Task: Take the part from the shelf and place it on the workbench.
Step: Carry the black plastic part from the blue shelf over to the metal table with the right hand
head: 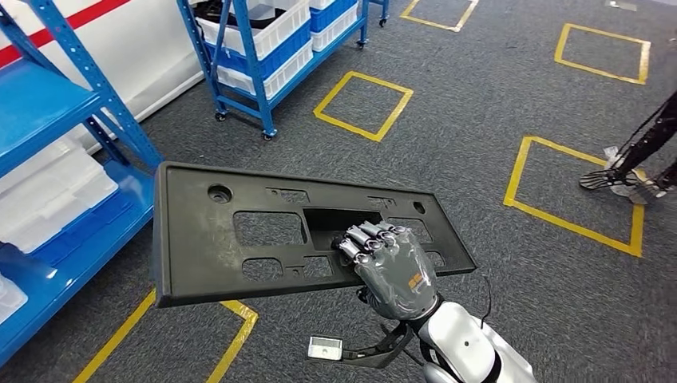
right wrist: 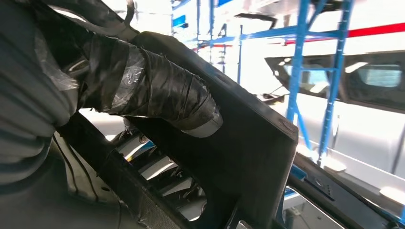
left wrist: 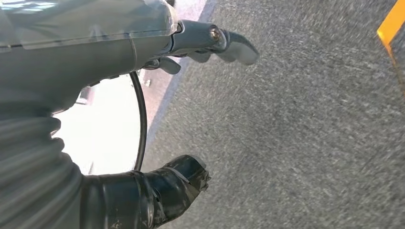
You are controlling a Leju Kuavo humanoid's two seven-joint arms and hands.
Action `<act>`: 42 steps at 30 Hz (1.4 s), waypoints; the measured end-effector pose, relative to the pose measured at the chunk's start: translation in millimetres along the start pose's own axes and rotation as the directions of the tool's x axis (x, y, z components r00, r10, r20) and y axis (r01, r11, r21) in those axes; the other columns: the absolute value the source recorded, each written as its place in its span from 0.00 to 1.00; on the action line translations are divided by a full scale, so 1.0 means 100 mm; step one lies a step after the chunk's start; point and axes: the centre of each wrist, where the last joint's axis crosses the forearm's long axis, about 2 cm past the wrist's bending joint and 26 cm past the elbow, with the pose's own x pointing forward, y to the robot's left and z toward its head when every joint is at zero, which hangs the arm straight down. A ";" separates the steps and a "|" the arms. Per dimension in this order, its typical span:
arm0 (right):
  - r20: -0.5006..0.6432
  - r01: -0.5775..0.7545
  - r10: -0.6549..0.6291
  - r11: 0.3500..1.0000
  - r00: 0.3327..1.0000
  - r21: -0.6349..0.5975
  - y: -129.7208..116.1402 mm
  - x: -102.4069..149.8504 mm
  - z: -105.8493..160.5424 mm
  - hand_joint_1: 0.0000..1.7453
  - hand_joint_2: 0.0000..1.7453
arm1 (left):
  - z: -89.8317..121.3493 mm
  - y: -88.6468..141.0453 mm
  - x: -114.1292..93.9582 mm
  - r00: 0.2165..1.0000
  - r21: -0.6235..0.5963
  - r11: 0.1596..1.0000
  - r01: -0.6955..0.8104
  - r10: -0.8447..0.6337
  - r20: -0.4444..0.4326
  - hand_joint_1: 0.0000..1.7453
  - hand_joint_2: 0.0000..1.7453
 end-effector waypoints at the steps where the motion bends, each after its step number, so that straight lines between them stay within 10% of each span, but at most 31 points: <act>1: 0.000 0.000 0.000 1.000 1.000 0.000 0.00 0.00 0.00 1.00 1.00 | 0.00 0.00 0.00 1.000 0.001 1.000 0.000 0.000 0.000 0.00 1.00; 42: -0.083 -0.122 0.124 0.992 0.989 0.022 -0.12 0.20 -0.48 1.00 1.00 | -0.08 0.15 0.02 0.998 0.074 0.996 -0.059 0.061 -0.033 0.00 1.00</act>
